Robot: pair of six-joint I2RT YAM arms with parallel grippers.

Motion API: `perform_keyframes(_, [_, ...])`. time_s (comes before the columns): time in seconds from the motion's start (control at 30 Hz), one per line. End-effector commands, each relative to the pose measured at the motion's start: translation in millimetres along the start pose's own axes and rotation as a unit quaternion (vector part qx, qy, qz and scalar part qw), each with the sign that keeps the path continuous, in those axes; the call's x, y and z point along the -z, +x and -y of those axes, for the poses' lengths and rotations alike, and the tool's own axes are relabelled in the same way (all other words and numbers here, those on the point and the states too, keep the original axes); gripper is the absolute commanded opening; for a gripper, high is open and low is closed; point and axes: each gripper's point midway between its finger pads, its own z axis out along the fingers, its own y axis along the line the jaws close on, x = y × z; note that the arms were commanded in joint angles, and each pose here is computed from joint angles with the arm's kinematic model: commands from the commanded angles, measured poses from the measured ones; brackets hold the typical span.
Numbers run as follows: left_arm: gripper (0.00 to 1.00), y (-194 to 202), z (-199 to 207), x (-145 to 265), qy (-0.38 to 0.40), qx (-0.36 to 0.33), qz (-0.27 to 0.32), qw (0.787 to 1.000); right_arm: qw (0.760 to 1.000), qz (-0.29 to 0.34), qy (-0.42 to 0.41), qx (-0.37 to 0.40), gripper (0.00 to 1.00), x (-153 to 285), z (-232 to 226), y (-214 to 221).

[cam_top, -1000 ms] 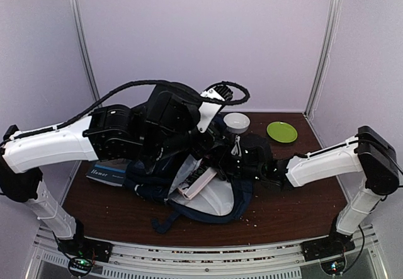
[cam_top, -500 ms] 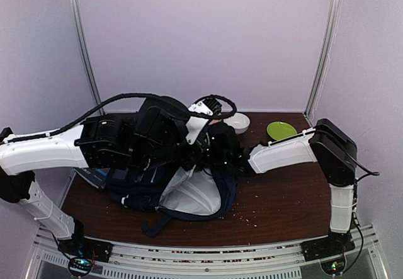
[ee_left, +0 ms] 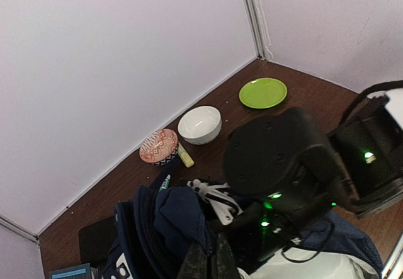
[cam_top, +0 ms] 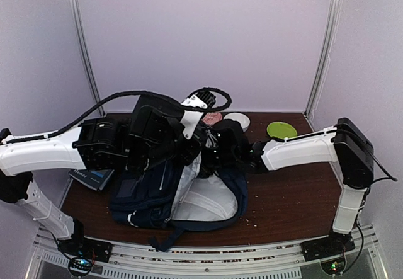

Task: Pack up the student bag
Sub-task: Adjust the book in the student bag.

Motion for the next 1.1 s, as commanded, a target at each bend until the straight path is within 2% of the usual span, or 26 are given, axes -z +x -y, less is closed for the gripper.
perform_keyframes(0.0, [0.00,-45.1,-43.9,13.6,-0.075,0.086,0.081,0.990,0.999,0.014,0.002,0.045,0.78,37.9,-19.0,1.8])
perform_keyframes(0.3, [0.00,-33.1,-62.0,1.4,-0.102,0.088,0.067,0.989,0.995,0.034,0.047,0.077,0.81,85.9,-7.3,4.0])
perform_keyframes(0.53, [0.00,-38.5,-52.1,-3.7,-0.074,0.087,0.075,0.991,0.988,0.047,0.106,0.100,0.82,103.4,19.5,1.9])
perform_keyframes(0.7, [0.00,-37.5,-46.7,-4.3,-0.057,0.080,0.075,0.992,0.983,0.084,0.102,0.128,0.83,129.1,7.4,-2.6])
perform_keyframes(0.9, [0.00,-31.7,-38.0,-7.6,-0.039,0.074,0.075,0.994,0.964,0.127,0.165,0.167,0.83,166.6,6.5,-14.0])
perform_keyframes(1.07, [0.00,-32.6,-34.9,-8.0,-0.031,0.071,0.077,0.994,0.972,0.079,0.148,0.166,0.72,158.4,5.9,17.6])
